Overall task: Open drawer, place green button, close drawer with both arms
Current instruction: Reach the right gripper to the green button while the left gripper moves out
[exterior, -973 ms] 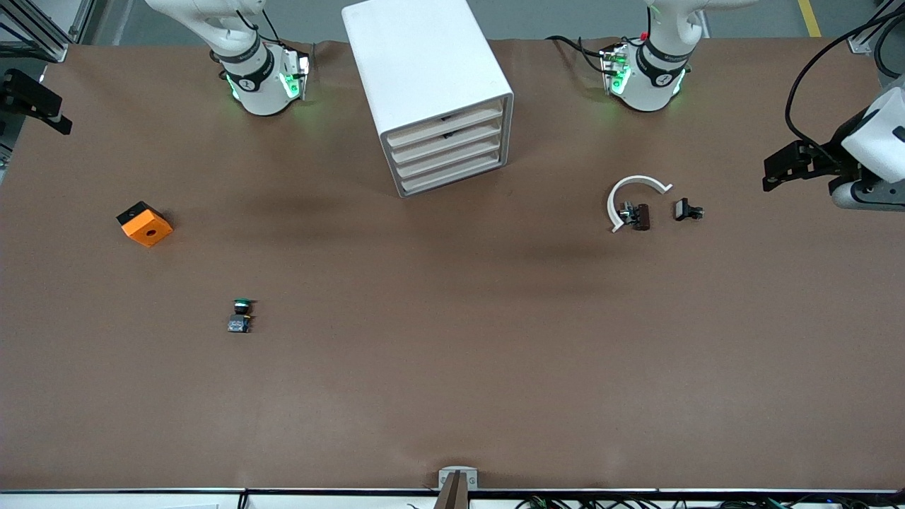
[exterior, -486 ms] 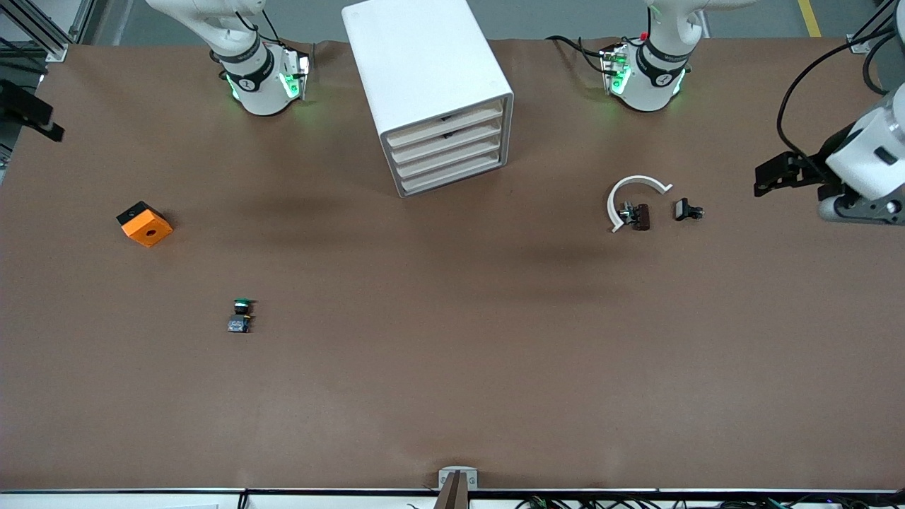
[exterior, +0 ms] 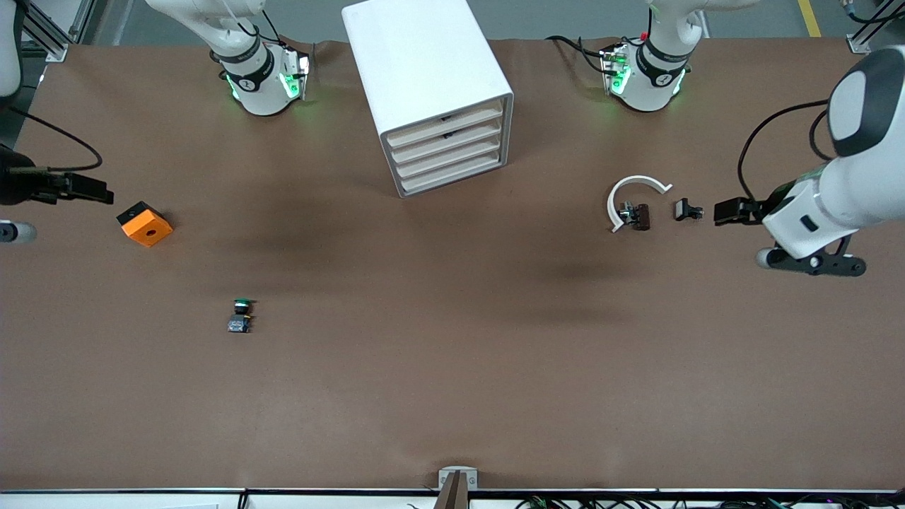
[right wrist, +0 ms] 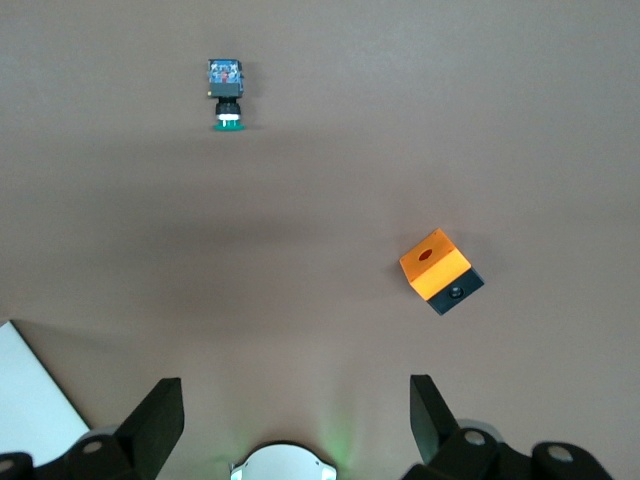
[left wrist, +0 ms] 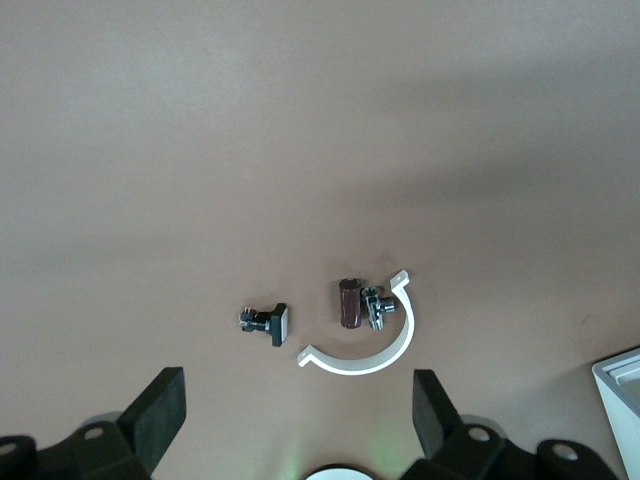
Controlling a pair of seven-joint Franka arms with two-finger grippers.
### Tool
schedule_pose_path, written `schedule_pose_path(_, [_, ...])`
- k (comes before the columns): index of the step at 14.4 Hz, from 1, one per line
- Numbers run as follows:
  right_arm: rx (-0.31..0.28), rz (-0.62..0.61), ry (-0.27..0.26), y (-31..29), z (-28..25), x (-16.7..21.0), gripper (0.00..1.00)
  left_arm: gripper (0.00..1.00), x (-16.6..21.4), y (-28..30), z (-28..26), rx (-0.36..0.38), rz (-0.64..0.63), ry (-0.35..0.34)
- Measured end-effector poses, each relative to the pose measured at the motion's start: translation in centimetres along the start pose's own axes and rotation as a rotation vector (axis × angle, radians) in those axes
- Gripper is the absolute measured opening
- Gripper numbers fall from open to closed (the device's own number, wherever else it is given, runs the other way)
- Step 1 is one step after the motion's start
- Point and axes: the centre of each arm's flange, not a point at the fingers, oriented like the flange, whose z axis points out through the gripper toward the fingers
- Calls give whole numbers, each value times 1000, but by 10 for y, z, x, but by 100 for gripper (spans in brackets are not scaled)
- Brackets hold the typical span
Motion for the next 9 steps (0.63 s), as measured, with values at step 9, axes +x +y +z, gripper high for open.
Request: schedule_pose_path(9, [59,99,166,-33,74,50,100,100,51,53,76,-13,-159,-47])
